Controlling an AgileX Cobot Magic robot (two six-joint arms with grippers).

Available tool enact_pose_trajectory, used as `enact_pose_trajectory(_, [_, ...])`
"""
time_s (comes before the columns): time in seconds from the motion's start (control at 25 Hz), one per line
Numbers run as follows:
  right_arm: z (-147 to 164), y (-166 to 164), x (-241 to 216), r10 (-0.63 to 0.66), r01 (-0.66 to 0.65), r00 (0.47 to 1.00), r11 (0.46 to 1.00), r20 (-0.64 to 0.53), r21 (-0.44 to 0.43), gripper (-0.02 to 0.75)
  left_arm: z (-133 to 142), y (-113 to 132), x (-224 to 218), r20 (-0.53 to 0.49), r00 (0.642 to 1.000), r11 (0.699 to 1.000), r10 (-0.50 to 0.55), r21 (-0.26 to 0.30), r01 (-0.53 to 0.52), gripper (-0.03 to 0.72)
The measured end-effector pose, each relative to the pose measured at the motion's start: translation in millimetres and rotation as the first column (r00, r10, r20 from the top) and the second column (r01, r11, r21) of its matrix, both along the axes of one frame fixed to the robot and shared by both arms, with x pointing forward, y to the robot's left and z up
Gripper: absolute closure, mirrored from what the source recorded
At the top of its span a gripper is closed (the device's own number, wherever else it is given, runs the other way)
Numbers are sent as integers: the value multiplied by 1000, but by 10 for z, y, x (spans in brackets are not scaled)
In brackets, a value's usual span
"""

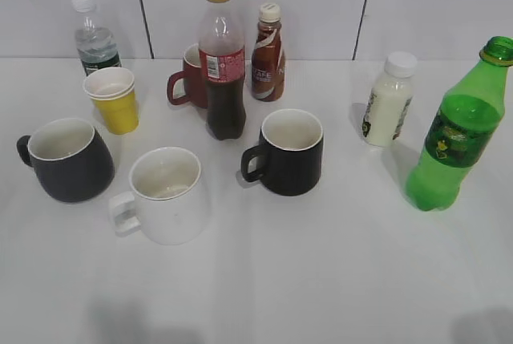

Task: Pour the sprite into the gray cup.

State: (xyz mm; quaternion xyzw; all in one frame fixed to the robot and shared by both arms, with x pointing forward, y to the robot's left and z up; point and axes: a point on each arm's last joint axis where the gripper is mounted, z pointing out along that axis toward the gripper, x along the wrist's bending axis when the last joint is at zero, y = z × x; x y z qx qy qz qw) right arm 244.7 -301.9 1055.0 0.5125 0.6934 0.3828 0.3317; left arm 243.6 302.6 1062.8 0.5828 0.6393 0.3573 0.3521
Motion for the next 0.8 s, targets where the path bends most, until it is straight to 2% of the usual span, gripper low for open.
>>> enact_pose_trajectory(0.12, [1,-1,0,-11,11,1000,1000,1,0,173,1,-1,-25,16,1000,1000,0,1,0,447])
enact_pose_trajectory(0.28, [4,-8,-28,-52,52,998,999,23,8,173,1,-7,-146,94,996,1000,-1,3,0,447])
enact_pose_trajectory(0.48, [3,-23,-108,-117,116,991,993,71,22,173,1,-7,-150,96,995,1000,0,3,0,447])
enact_pose_trajectory(0.8, [3,-21,-110,-125,124,990,992,71,25,173,1,-6,-150,96,995,1000,1,4,-1,449])
